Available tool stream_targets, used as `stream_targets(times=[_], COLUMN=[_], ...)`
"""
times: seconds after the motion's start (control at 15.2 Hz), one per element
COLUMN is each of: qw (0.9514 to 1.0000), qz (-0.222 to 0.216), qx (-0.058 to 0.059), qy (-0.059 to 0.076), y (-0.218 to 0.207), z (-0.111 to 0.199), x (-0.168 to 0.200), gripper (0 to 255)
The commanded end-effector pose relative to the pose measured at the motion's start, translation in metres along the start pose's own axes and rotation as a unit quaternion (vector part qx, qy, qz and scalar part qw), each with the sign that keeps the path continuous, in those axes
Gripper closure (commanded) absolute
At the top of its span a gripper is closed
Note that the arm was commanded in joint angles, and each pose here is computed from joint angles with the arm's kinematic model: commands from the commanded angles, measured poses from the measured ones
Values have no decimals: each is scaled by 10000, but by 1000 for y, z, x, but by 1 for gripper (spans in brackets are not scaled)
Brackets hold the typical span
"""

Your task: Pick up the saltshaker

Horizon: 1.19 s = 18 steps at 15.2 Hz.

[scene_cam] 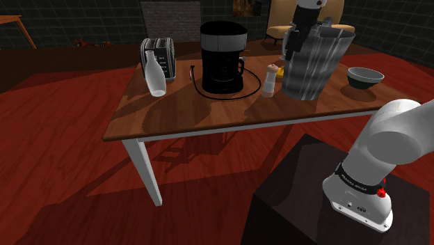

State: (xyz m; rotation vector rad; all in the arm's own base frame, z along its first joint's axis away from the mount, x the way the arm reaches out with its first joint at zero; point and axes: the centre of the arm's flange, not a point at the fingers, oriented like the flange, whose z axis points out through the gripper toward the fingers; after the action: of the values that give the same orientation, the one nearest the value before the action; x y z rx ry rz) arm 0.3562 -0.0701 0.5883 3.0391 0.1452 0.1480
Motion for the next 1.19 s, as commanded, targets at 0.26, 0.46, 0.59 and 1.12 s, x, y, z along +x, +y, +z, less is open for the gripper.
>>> stream_targets(times=[0.26,0.46,0.59,1.12], qw=[9999,9998,9997,9992], qz=[-38,-55,-67,-113], qx=[111,167,205,357], qy=[-52,-79,-98,-171], y=[59,88,108,184], z=[39,58,72,127], x=[44,66,80,137], gripper=[0,0,0,0])
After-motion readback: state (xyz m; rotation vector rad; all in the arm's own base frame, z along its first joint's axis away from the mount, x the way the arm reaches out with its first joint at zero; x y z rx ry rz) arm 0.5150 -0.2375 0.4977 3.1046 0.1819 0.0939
